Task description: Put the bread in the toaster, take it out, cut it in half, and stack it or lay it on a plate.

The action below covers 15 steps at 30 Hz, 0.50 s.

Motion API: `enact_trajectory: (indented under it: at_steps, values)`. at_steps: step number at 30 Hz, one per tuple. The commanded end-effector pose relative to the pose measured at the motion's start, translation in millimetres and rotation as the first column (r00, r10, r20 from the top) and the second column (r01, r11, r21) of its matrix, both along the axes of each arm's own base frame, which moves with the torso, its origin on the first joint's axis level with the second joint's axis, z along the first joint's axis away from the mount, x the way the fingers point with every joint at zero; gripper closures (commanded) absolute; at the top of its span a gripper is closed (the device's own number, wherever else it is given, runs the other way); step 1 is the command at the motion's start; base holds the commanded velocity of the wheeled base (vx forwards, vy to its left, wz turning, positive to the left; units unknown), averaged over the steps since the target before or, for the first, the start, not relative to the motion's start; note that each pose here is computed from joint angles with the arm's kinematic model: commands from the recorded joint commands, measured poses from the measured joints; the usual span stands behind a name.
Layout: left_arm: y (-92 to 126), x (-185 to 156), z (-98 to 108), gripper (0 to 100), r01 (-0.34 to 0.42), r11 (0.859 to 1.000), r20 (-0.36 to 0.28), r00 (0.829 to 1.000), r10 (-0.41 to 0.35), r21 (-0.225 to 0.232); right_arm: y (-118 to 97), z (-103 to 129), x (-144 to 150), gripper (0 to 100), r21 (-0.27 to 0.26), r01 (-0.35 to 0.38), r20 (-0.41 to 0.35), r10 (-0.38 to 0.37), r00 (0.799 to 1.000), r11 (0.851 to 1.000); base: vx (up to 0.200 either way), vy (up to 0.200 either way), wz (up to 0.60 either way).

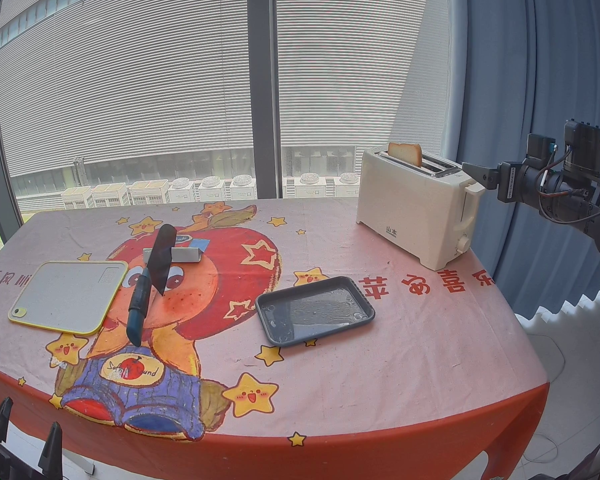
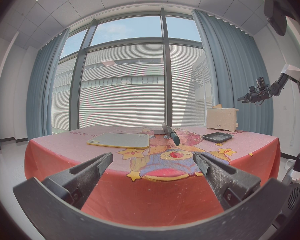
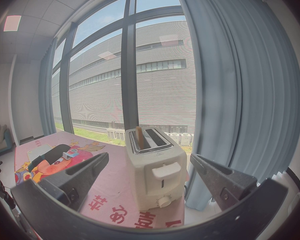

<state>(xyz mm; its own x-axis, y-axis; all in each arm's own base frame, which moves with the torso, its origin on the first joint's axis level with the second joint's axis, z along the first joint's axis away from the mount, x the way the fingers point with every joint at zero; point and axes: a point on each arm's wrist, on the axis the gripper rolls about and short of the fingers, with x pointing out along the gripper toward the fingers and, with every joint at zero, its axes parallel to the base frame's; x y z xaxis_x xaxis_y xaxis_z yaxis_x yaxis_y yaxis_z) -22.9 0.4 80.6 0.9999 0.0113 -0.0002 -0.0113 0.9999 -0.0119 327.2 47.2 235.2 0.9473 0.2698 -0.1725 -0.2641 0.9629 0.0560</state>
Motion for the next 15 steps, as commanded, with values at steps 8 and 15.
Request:
enact_trajectory:
  at_steps: [8,15]
  values:
    - [0.0,0.3,-5.2,0,0.001,1.000,-0.004,1.000,-0.001,0.000,-2.2,-1.0,4.6,0,-0.039,-0.013,0.004,0.013,1.000,0.999,0.000,0.000,0.00]
    - [0.0,0.4,-5.1,0,0.001,1.000,-0.006,1.000,-0.001,0.000,8.9,-6.0,22.7,0,-0.068,-0.067,0.008,0.068,0.998,0.995,0.000,0.000,0.00]
